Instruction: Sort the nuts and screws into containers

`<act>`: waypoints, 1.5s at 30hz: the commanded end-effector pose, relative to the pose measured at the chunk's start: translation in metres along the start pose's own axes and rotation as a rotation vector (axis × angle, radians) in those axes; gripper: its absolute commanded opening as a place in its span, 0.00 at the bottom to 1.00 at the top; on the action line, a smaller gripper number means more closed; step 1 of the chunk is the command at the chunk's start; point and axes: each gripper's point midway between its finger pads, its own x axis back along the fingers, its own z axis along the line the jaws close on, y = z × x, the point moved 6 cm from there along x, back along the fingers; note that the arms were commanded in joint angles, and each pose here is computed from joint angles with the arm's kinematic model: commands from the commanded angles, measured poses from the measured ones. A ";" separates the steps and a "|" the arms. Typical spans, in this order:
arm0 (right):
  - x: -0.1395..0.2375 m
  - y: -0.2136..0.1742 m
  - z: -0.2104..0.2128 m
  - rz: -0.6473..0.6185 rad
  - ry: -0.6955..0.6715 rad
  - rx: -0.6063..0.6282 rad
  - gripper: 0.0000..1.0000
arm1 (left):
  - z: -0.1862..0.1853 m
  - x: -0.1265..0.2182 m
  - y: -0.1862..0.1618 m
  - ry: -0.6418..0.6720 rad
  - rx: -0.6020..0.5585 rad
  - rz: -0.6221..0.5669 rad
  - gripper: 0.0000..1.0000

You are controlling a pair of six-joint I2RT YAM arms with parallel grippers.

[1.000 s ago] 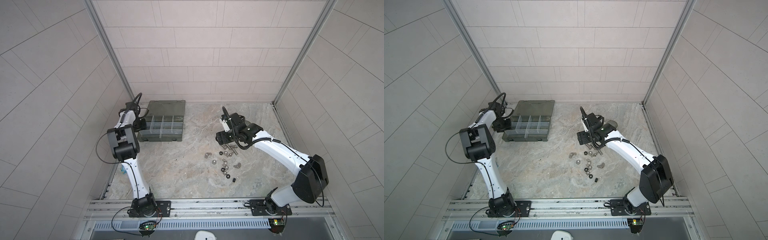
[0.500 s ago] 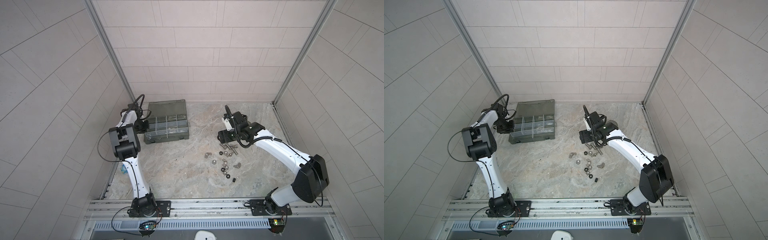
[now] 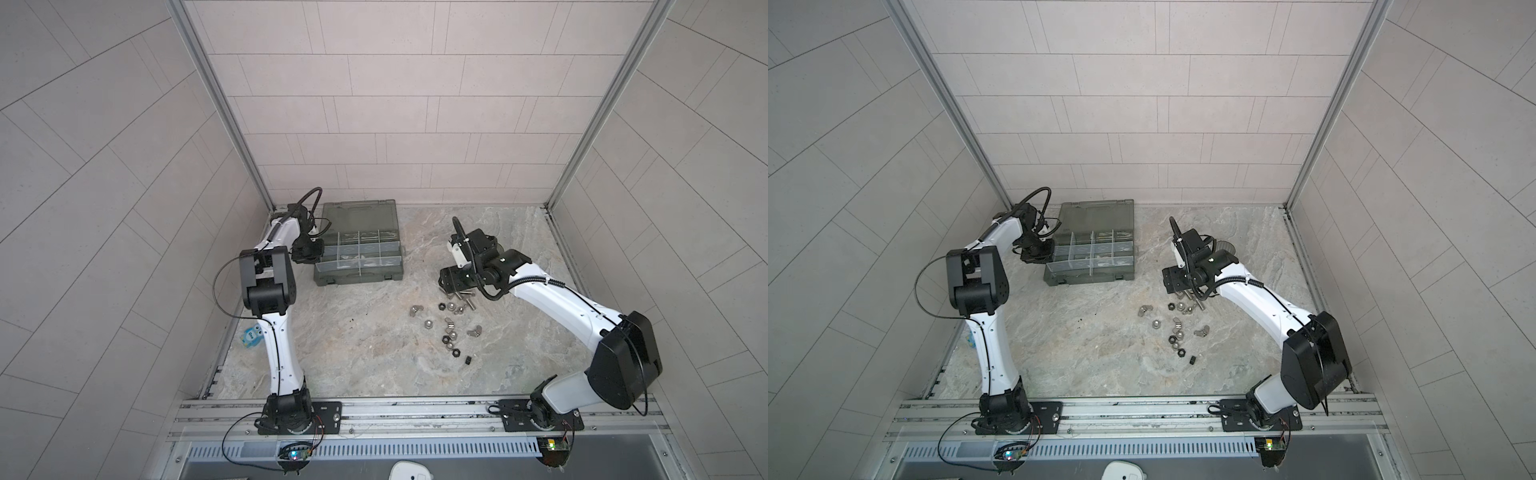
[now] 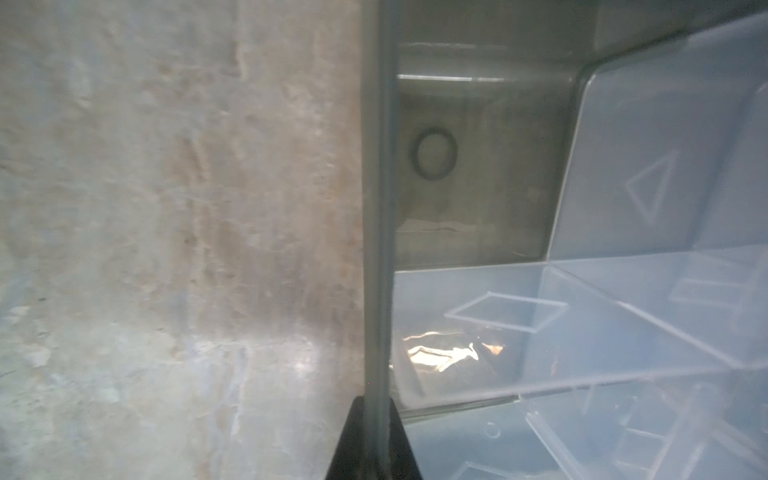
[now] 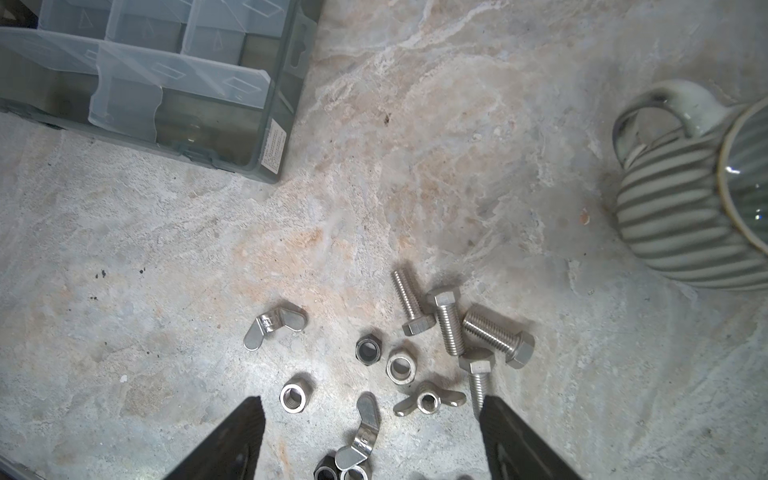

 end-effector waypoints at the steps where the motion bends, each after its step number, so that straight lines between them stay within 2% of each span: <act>1: 0.010 -0.006 -0.004 -0.010 -0.019 -0.024 0.83 | -0.023 0.015 -0.003 -0.045 -0.027 -0.011 0.08; 15: 0.009 -0.022 -0.010 0.006 -0.034 -0.064 0.83 | -0.081 0.003 -0.017 -0.081 -0.097 0.027 0.10; 18: 0.007 -0.024 -0.010 0.011 -0.032 -0.068 0.83 | -0.091 0.003 -0.020 -0.083 -0.110 0.026 0.20; 24: 0.008 -0.023 -0.010 0.011 -0.037 -0.069 0.83 | -0.106 0.014 -0.022 -0.112 -0.094 -0.009 0.49; 29: 0.013 -0.023 -0.011 0.004 -0.041 -0.058 0.85 | -0.120 0.039 -0.028 -0.101 -0.126 -0.066 0.59; 30: 0.015 -0.022 -0.012 0.001 -0.050 -0.059 0.87 | -0.123 0.045 -0.030 -0.102 -0.130 -0.078 0.60; 31: 0.018 -0.023 -0.013 0.001 -0.059 -0.058 0.95 | -0.128 0.052 -0.032 -0.110 -0.140 -0.090 0.60; 32: 0.020 -0.023 -0.014 0.001 -0.069 -0.056 0.99 | -0.134 0.058 -0.037 -0.118 -0.159 -0.099 0.60; 38: 0.041 -0.028 -0.017 -0.014 -0.077 -0.057 0.99 | -0.179 0.079 -0.080 -0.114 -0.337 -0.118 0.66; 45: 0.064 -0.040 -0.017 0.006 -0.054 -0.068 0.99 | -0.224 0.070 -0.135 -0.180 -0.554 -0.075 0.68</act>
